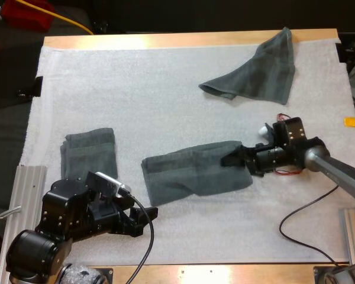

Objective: Pick towel from pile, fold and stack

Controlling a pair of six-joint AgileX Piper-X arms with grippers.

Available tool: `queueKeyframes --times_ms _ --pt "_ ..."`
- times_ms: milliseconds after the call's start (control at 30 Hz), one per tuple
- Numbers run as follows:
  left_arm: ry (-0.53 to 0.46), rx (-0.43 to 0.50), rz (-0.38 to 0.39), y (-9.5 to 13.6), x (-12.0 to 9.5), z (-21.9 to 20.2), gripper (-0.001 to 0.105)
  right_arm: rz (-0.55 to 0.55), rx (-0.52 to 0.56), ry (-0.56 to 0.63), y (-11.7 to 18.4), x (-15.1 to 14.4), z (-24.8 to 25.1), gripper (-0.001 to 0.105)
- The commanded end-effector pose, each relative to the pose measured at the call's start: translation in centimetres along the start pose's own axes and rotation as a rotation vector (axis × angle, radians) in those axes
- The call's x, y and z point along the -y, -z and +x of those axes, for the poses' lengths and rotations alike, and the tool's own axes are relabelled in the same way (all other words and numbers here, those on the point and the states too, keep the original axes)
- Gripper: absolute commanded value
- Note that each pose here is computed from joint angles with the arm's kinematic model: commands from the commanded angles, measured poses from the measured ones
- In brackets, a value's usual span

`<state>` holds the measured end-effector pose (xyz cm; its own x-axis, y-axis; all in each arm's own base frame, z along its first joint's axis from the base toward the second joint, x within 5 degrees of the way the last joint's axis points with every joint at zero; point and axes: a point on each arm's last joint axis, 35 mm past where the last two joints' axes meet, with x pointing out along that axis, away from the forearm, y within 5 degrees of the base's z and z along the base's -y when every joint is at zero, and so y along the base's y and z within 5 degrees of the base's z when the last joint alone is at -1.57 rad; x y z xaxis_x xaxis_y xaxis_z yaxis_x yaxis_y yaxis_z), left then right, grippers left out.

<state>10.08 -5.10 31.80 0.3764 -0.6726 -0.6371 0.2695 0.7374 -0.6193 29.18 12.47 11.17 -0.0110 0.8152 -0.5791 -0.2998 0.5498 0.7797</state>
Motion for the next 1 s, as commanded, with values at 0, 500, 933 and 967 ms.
queueKeyframes --times_ms 0,500,933,967 --pt "0.007 0.007 0.005 0.0 0.2 -0.2 0.068 0.031 -0.052 -0.002 0.8 0.1 1.0 0.078" --pt "0.011 0.005 -0.008 0.0 0.2 -0.2 0.068 0.095 -0.042 0.074 0.8 -0.1 1.5 0.014" --pt "0.011 0.005 -0.008 0.0 0.2 -0.2 0.068 0.071 0.022 0.326 0.7 -1.3 -0.4 0.002" --pt "0.011 0.005 -0.008 0.0 0.2 -0.2 0.068 0.061 0.037 0.369 0.7 -1.7 -0.9 0.002"
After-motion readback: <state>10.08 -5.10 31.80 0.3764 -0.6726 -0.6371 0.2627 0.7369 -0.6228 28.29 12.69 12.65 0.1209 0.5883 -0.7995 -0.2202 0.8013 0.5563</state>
